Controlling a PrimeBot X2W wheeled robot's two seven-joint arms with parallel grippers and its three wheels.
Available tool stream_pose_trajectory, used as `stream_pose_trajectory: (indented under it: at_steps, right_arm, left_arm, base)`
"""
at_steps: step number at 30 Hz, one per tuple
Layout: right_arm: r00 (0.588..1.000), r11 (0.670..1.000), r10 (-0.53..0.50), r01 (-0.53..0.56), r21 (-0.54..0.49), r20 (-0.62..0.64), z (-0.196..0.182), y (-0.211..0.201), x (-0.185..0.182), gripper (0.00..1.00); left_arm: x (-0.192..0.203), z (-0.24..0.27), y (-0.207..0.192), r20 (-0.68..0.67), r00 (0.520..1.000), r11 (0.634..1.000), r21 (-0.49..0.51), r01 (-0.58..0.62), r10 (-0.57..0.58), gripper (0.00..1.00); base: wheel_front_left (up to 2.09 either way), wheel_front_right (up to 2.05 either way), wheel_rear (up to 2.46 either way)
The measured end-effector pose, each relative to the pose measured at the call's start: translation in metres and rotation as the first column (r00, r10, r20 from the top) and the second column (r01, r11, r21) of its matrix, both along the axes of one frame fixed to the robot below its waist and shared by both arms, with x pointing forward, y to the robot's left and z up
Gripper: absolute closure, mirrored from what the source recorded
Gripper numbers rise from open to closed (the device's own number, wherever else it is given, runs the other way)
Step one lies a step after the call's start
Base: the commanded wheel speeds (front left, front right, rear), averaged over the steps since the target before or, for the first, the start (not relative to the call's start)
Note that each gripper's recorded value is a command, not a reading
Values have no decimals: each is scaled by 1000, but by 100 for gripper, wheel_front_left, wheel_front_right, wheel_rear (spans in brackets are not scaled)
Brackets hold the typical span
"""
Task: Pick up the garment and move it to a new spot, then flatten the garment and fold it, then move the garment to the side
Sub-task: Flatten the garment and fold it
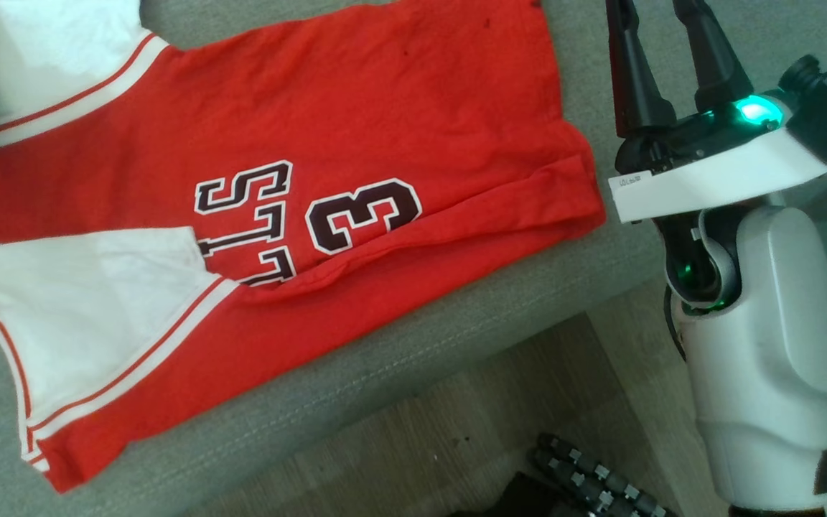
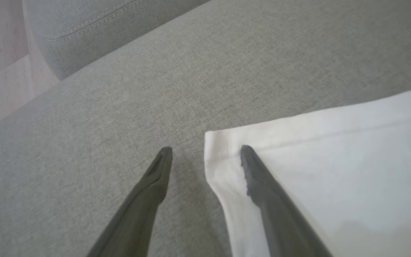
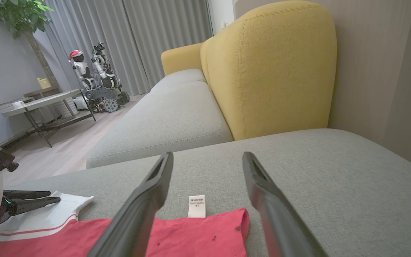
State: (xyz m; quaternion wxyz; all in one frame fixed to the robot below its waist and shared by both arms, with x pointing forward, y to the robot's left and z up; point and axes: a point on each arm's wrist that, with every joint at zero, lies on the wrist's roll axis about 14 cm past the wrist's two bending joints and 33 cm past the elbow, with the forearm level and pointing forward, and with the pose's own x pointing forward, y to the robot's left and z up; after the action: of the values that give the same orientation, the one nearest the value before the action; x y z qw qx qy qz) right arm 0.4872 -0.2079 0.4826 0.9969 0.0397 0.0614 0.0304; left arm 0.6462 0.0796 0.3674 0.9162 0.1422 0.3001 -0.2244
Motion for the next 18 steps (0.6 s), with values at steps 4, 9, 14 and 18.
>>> stream_pose_trajectory:
  at_steps: [4, 9, 14, 18]
  right_arm:
    - [1000, 1000, -2, 2, -1, -8, -3, -1, 0, 0]
    - [1000, 1000, 3, -3, -1, -11, -5, 1, 3, 0]
    - [999, 998, -11, 14, 68, -50, -13, 0, 8, 0]
    - [991, 1000, 2, 2, 27, -137, -24, -7, 22, 0]
  left_arm:
    - [2, -5, 1, -13, 1000, 1000, 5, -7, 7, 0]
    - [1, -5, -9, -42, 999, 998, -55, -10, 8, 100]
    - [3, 17, -11, 63, 998, 993, -117, 6, 1, 100]
    - [5, 48, -10, 195, 981, 981, -194, 20, 18, 100]
  base:
    - [0, 0, 0]
    - [0, 0, 0]
    - [0, 0, 0]
    - [0, 0, 0]
